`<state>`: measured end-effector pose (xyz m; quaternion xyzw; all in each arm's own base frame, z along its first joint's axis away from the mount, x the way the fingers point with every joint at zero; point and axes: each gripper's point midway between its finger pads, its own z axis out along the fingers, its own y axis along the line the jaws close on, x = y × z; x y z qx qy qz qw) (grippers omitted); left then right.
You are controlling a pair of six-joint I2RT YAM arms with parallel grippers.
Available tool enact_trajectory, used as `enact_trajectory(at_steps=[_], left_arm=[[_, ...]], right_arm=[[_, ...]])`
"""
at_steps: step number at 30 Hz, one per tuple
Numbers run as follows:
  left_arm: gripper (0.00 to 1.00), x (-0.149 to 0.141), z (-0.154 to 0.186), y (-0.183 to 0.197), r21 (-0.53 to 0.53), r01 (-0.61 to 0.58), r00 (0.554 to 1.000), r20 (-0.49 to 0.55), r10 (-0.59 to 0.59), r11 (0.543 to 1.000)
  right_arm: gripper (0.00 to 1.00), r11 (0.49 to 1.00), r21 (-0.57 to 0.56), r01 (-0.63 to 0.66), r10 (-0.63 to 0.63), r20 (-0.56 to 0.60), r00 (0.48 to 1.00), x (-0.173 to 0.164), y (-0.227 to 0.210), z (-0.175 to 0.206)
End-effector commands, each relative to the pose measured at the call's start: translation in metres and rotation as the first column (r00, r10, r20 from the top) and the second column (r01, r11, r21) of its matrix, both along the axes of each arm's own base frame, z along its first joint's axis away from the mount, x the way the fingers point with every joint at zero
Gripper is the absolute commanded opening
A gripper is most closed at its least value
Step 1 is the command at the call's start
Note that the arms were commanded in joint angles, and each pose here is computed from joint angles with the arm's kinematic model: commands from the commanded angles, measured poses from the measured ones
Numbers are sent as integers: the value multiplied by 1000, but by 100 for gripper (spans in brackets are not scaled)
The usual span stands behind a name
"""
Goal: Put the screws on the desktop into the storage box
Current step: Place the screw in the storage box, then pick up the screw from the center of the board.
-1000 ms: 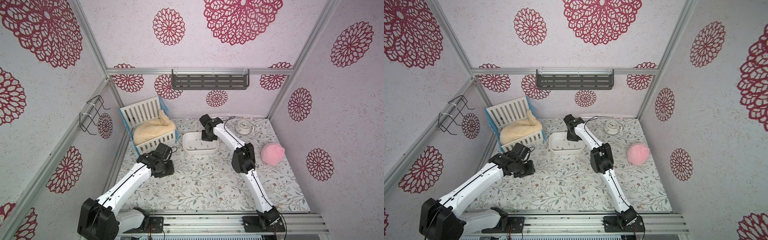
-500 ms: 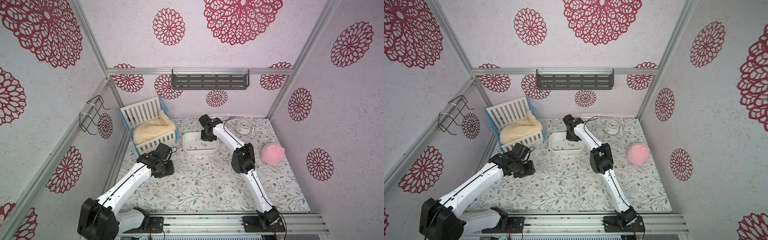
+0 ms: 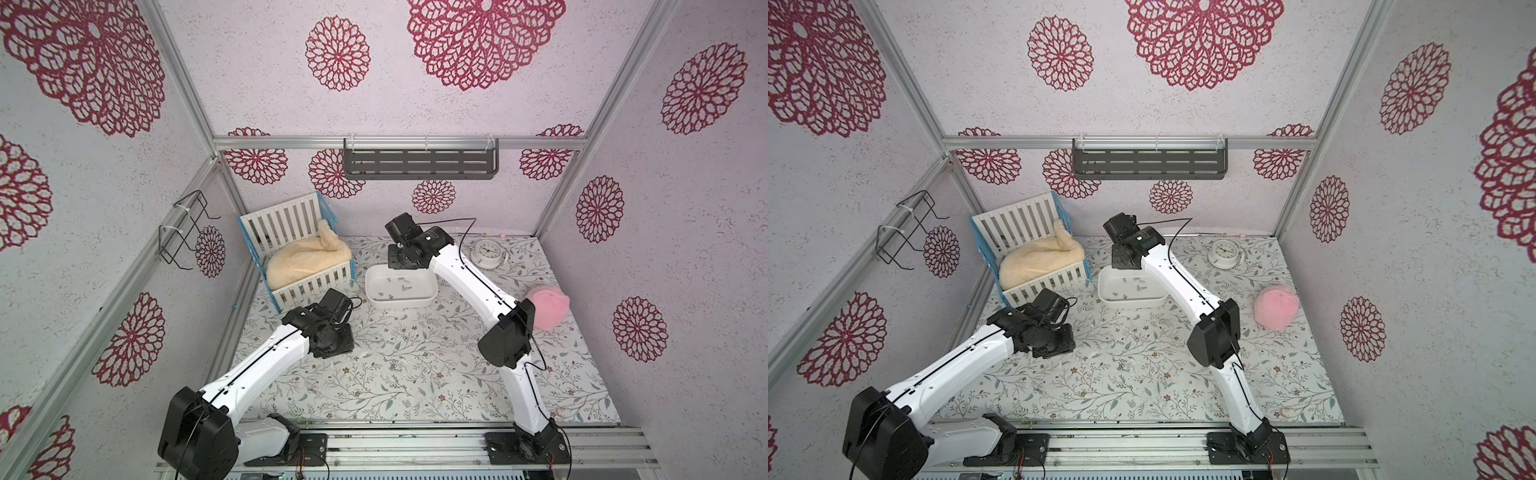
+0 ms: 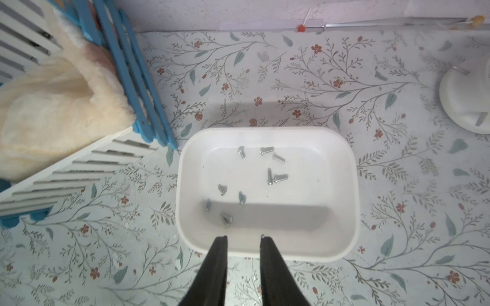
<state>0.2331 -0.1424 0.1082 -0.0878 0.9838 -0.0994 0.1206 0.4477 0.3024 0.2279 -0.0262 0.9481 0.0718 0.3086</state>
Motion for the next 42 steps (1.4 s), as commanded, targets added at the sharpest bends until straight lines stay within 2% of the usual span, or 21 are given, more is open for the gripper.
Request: enact_trajectory(at_steps=[1, 6, 8, 13, 18, 30, 42], left_arm=[[38, 2, -4, -13, 11, 12, 1000, 10, -12, 1000], [38, 4, -17, -37, 23, 59, 998, -2, -59, 998], [38, 5, -21, -50, 25, 83, 997, -10, -83, 996], [38, 10, -31, -82, 37, 148, 988, -38, -147, 988], [38, 13, -39, -105, 35, 196, 979, -64, -193, 980], [37, 2, -64, -134, 20, 296, 947, -139, -290, 955], [35, -14, -81, -131, 11, 325, 927, -201, -316, 946]], right_arm=[[27, 998, 23, 55, -56, 55, 997, -16, -23, 20], [27, 977, 206, 52, -79, 125, 989, -58, -52, 28], [27, 968, 242, 65, -99, 129, 987, -72, -69, 27], [28, 968, 223, 114, -139, 98, 985, -103, -111, 11], [28, 965, 224, 136, -158, 81, 984, -121, -134, -4], [28, 962, 226, 151, -167, 52, 985, -126, -144, -22], [28, 960, 237, 151, -163, 33, 986, -124, -140, -26]])
